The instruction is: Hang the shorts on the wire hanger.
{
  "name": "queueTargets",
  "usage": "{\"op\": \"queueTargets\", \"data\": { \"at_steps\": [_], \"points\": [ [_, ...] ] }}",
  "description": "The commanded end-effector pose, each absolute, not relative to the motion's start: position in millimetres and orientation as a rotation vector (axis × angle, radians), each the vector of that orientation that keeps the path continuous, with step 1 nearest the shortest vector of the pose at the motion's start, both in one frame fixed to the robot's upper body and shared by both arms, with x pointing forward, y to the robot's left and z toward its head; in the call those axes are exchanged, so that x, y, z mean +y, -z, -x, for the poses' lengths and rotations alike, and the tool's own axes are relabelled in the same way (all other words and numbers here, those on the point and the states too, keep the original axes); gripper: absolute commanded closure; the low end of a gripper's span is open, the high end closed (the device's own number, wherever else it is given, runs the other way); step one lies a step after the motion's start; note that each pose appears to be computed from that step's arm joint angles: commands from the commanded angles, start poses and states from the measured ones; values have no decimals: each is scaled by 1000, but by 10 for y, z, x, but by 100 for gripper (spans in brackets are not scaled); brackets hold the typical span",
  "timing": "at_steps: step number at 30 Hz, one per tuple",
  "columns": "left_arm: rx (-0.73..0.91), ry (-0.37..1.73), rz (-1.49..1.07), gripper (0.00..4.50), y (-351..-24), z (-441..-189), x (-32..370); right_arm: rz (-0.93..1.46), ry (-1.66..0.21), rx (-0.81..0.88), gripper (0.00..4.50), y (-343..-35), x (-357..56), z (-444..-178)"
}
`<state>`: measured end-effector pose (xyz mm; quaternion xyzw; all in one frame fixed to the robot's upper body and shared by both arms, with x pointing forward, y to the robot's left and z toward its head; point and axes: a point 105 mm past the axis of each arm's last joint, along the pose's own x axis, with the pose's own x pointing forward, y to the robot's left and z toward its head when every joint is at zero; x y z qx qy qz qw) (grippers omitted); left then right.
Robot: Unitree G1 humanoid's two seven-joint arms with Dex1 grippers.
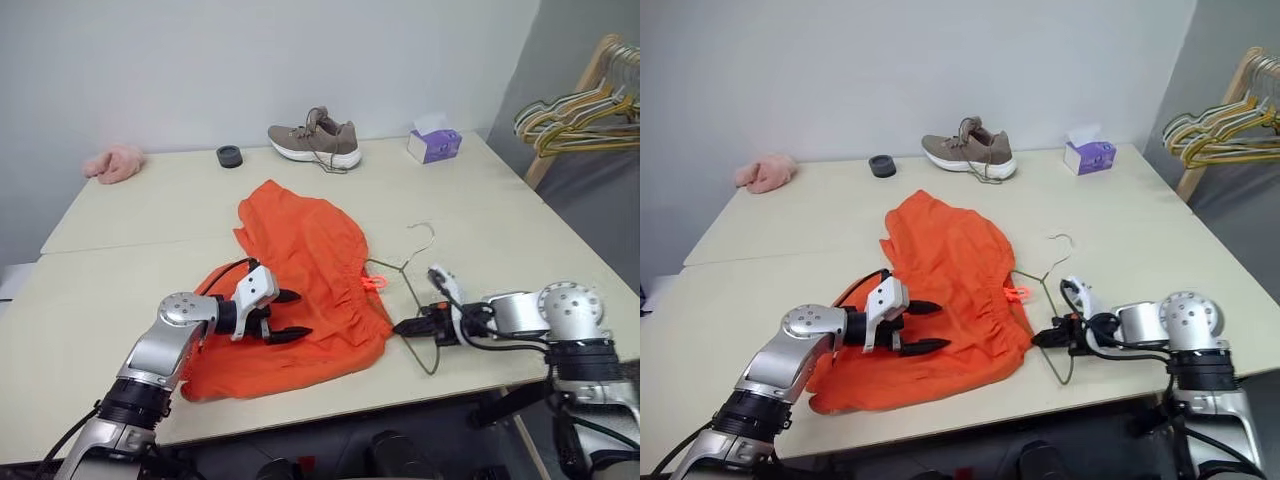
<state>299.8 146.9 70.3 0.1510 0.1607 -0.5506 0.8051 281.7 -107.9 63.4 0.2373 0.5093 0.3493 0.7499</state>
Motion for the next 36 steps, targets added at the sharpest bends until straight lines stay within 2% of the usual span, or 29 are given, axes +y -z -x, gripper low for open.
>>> {"op": "queueTargets", "data": {
  "at_steps": [1, 7, 11, 14, 17, 21, 24, 25, 27, 29, 32, 36],
  "points": [
    [281, 1170, -348, 47, -901, -3036, 1476, -552, -720, 1059, 450, -759, -1059, -3017],
    [276, 1162, -342, 47, -941, -3032, 1480, -654, -602, 946, 450, -898, -1094, -3372],
    [281, 1150, -333, 47, -928, -3040, 1507, -654, -652, 858, 450, -1099, -1069, -3426],
    [278, 1142, -324, 47, -932, -3043, 1515, -566, -684, 766, 450, -1241, -1061, -3440],
    [246, 1093, -279, 47, -1026, -3115, 1552, -340, -737, 622, 450, -1401, -1007, -3429],
    [166, 988, -240, 47, -1323, -3328, 1698, -9, -791, 515, 450, -1358, -941, -3352],
    [64, 890, -206, 47, -1736, -3563, 1885, 217, -813, 455, 450, -1288, -916, -3326],
    [23, 870, -224, 30, -1885, -3623, 1936, 272, -819, 437, 450, -1278, -909, -3327],
    [-34, 856, -260, 3, -2114, -3696, 1993, 389, -829, 391, 450, -1276, -900, -3344],
    [-70, 871, -331, 3, -2281, -3727, 2017, 466, -836, 352, 450, -1287, -885, -3364],
    [-71, 900, -441, 3, -2326, -3748, 2046, 557, -857, 301, 450, -1302, -859, -3376],
    [-11, 961, -626, 3, -2212, -3768, 2105, 636, -884, 255, 450, -1324, -819, -3359]
  ]
}}
